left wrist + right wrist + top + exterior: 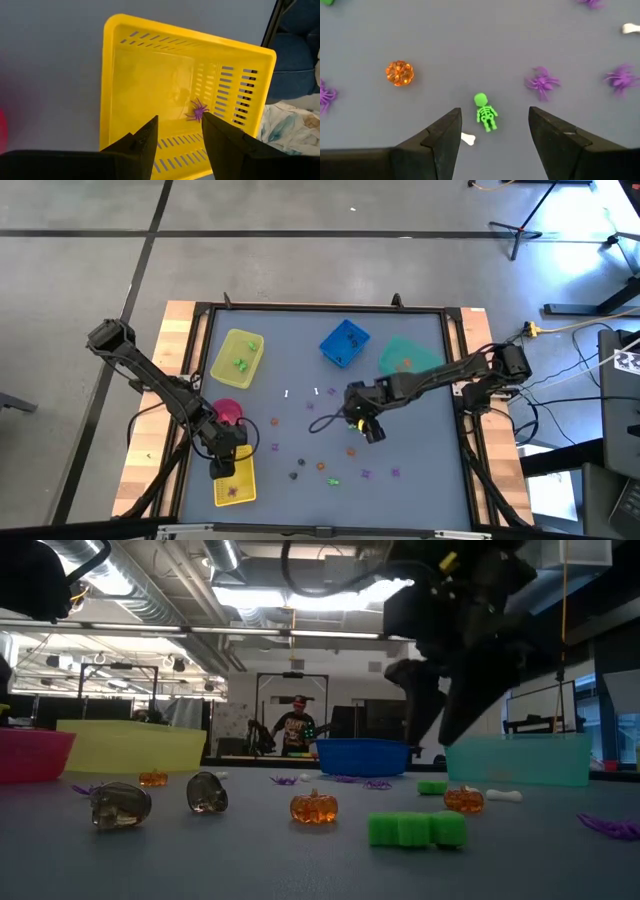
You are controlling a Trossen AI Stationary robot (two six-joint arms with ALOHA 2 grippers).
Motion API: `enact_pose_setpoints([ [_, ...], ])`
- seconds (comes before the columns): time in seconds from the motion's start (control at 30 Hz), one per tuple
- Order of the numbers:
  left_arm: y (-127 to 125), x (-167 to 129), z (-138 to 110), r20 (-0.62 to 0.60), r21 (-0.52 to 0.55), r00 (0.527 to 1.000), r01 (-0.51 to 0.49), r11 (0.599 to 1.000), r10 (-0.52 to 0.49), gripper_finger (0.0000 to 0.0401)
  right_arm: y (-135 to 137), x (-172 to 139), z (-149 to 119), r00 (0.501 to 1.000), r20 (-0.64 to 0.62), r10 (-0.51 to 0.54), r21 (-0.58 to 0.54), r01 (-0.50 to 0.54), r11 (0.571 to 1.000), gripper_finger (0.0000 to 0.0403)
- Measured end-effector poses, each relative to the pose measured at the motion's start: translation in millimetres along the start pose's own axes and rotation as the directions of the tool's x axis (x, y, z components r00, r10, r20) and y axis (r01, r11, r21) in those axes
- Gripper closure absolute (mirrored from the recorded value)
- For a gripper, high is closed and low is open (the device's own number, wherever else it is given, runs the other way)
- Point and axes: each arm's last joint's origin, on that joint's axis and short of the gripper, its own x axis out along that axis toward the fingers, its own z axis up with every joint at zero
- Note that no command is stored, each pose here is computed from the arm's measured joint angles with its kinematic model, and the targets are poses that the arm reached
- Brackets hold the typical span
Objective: Sort Halloween decoration
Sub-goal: Put the green skeleton toy into the yellow bin
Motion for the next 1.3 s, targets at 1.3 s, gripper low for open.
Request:
enact_pose_setpoints([
  [1.3, 0, 0, 1, 0.041, 0.0, 0.999, -0.018, 1.0, 0.018, 0.0264, 2, 22, -22, 0.998, 0.066, -0.007, 0.035, 0.005, 0.999, 0.0277],
])
